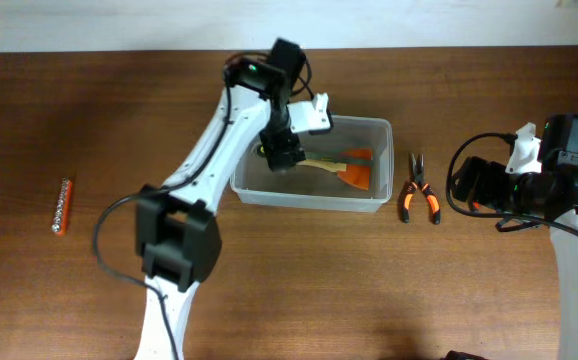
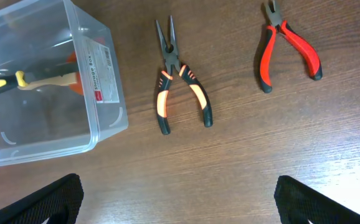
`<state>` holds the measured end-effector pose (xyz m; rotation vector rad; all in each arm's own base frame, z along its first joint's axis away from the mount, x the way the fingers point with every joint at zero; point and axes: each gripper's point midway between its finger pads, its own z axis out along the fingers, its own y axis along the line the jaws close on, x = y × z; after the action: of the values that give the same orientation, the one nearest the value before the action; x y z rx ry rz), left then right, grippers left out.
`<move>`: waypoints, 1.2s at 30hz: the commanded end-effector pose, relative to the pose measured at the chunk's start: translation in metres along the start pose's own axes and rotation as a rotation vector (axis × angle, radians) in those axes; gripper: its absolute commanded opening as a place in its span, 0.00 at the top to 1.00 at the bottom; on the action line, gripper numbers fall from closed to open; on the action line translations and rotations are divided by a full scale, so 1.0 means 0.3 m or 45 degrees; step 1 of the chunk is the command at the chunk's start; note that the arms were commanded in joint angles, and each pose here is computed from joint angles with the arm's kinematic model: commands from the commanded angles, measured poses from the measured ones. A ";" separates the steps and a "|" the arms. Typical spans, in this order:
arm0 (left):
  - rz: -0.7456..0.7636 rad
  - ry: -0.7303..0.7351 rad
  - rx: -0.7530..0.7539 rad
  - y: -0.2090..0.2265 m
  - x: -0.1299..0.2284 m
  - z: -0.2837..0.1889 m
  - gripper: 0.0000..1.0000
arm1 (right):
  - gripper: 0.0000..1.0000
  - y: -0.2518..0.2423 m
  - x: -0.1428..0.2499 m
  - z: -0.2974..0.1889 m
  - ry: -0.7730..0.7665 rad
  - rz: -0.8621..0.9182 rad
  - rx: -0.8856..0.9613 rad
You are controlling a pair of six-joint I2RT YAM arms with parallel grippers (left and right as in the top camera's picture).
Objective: Pack container
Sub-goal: 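Carry the file into the container and release it, then move the left gripper back over the orange socket bit strip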
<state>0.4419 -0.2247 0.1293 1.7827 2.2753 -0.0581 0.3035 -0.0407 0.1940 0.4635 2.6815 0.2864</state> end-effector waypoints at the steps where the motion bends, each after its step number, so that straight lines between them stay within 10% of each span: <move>1: -0.063 -0.166 -0.168 0.017 -0.041 -0.318 0.01 | 0.01 0.008 -0.013 -0.011 -0.013 -0.002 -0.016; 9: -0.228 -0.163 -0.256 0.012 0.182 -0.592 0.01 | 0.01 0.008 -0.012 -0.011 -0.011 -0.002 -0.016; 20: -1.616 0.080 -0.261 0.210 0.987 -0.514 0.06 | 0.01 0.008 -0.012 -0.011 -0.011 -0.002 -0.016; 27: -1.793 0.219 -0.089 0.188 1.354 -0.320 0.05 | 0.01 0.008 -0.012 -0.011 -0.011 -0.002 -0.016; 36: -1.807 0.312 0.199 0.097 1.525 -0.081 0.21 | 0.01 0.008 -0.015 -0.009 -0.014 -0.003 -0.016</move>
<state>0.3661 0.2199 0.0708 -0.1782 3.2196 -0.2179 0.3030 -0.0405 0.1938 0.4643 2.6836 0.2868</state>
